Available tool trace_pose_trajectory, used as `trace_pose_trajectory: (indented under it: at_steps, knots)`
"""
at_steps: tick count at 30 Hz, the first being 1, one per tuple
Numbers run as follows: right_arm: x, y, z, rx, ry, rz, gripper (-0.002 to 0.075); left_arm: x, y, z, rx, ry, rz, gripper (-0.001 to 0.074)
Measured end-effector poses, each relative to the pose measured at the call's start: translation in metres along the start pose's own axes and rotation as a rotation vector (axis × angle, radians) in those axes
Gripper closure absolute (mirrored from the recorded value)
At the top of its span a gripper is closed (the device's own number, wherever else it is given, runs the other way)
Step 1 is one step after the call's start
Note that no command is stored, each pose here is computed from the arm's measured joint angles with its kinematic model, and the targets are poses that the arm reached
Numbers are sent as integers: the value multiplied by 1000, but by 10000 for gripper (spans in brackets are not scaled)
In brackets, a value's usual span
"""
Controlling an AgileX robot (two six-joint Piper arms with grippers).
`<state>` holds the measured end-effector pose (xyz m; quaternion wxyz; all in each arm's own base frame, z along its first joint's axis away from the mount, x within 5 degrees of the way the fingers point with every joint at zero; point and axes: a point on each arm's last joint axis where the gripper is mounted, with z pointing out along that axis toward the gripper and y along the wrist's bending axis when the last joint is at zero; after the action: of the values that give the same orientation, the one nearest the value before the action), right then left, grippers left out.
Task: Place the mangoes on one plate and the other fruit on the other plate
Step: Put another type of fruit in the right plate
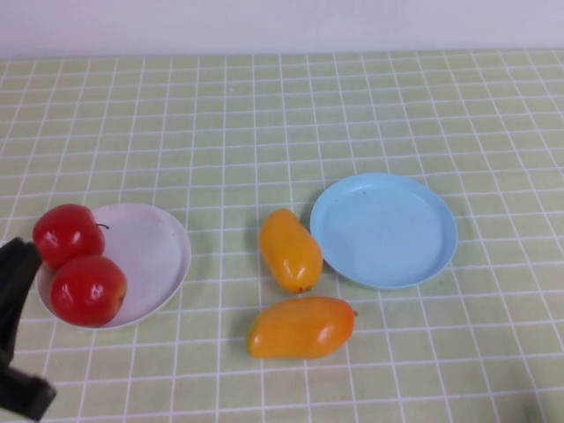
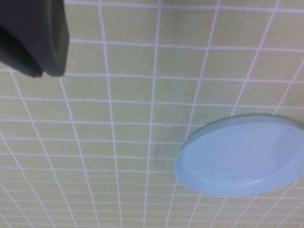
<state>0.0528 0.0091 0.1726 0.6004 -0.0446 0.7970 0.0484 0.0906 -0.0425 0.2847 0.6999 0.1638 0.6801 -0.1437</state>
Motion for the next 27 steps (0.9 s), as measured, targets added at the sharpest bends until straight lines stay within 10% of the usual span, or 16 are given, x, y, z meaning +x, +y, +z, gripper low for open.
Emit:
trace_pose_trajectory:
  at_steps: [14, 27]
  knots:
    - [0, 0, 0, 0, 0, 0, 742, 57, 15, -48, -310, -154, 44, 732]
    - [1, 0, 0, 0, 2, 0, 742, 95, 19, -50, -412, 141, 9, 732]
